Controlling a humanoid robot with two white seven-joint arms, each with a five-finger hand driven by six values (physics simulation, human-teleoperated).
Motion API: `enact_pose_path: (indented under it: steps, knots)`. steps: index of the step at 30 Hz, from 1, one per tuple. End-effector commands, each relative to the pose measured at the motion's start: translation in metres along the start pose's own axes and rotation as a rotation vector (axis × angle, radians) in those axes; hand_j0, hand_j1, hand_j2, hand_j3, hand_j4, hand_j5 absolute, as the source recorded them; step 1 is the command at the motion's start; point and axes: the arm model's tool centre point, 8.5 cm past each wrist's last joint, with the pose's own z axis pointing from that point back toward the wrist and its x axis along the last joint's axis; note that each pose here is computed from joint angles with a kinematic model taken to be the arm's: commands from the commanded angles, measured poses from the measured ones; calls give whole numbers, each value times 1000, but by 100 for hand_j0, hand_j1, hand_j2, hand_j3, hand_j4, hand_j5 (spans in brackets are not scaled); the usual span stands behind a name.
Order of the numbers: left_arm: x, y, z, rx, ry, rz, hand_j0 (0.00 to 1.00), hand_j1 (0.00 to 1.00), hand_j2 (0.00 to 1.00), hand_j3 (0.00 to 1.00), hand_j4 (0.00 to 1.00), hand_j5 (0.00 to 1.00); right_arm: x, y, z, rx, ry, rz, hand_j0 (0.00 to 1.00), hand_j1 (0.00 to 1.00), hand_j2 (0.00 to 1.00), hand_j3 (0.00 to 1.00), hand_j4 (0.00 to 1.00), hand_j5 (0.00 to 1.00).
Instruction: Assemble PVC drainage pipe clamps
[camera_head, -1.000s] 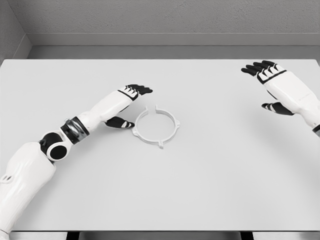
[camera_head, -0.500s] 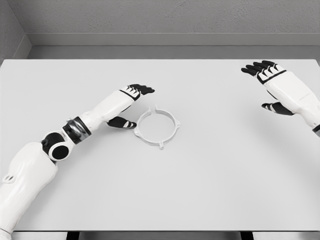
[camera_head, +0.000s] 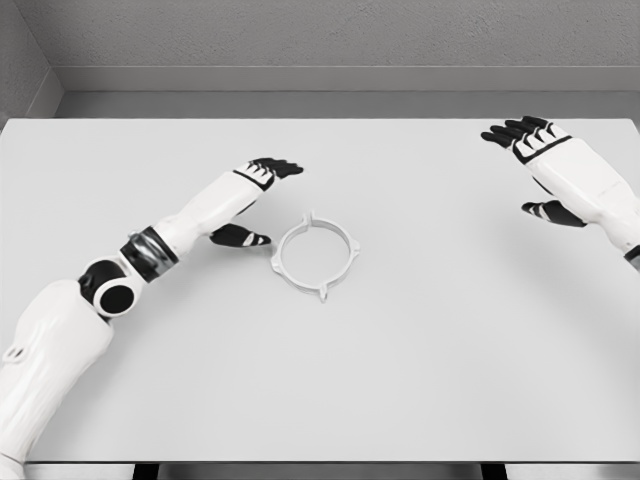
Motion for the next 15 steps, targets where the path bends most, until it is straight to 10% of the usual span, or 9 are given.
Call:
enact_pose_path:
  steps: [1,6,15]
  knots:
    - [1,9,2,22,-6,-2,100,100,100,100,100,100,7,5,-7,8,-25,-12,100,100,100,100,100,100]
    - [7,14,24,-1,-25,-45,100,100,100,100,100,100,41,11,-73,20,-171,-41,100,100,100,100,100,100]
    - [-37,77,75,54,102,-118,100,100,100,100,100,100,78,36,-144,167,-313,-7,100,100,100,100,100,100]
